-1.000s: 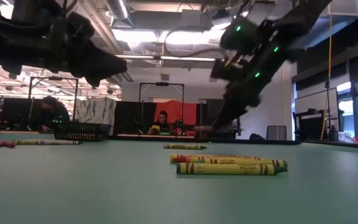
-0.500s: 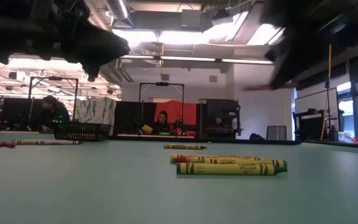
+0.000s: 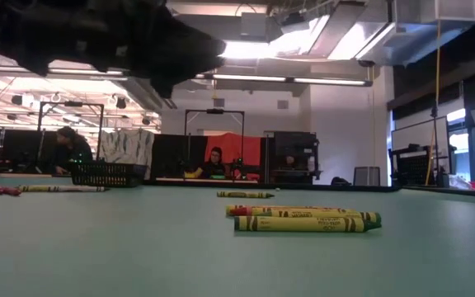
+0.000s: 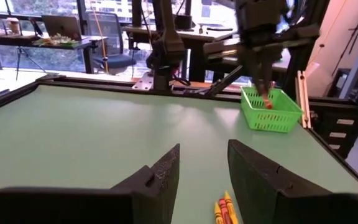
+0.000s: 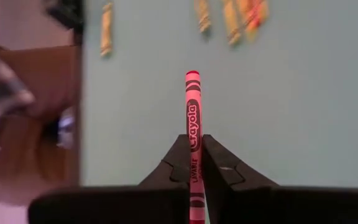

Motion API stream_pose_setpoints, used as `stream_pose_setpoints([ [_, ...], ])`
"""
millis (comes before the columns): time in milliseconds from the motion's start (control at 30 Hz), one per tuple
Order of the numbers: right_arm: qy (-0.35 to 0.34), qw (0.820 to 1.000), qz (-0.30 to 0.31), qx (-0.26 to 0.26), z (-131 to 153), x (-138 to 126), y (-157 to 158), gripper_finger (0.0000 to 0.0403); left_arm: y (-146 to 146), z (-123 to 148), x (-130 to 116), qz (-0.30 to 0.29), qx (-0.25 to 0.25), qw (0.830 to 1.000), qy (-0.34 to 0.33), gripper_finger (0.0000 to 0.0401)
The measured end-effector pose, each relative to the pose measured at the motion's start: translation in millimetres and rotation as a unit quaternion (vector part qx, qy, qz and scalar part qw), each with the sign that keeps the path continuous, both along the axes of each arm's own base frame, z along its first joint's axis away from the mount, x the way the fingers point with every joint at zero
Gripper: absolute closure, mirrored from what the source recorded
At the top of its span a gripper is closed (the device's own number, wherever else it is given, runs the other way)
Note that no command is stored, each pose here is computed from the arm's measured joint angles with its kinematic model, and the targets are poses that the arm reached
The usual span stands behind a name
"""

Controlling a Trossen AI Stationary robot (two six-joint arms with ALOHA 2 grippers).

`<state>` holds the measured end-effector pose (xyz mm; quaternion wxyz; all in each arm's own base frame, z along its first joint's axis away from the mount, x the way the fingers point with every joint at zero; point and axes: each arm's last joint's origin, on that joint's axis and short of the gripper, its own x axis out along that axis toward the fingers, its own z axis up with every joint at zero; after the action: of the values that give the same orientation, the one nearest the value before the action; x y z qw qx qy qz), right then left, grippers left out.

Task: Sort crayons
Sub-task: Put the red crayon into the green bin

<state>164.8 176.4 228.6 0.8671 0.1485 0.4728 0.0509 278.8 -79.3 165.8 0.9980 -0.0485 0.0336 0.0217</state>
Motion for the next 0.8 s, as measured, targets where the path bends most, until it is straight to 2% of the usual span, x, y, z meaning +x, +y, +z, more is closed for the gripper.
stream_pose_setpoints([
  [200, 0.023, 0.997, -0.022, 0.064, 0, -37, 28, 0.039, -8, -7, 19, -0.004, 0.003, 1.0, 0.014, 0.0281],
  [433, 0.084, 0.985, -0.075, 0.132, -3, -73, 47, 0.0389, -20, -7, 27, -0.018, 0.0, 1.0, 0.011, 0.0281],
  [667, 0.129, 0.979, -0.11, 0.112, -24, -96, 62, 0.0389, -25, -3, 29, -0.024, -0.003, 1.0, 0.002, 0.0281],
  [800, 0.149, 0.971, -0.163, 0.089, -37, -98, 63, 0.0385, -25, -3, 29, -0.016, -0.003, 1.0, 0.001, 0.0281],
])
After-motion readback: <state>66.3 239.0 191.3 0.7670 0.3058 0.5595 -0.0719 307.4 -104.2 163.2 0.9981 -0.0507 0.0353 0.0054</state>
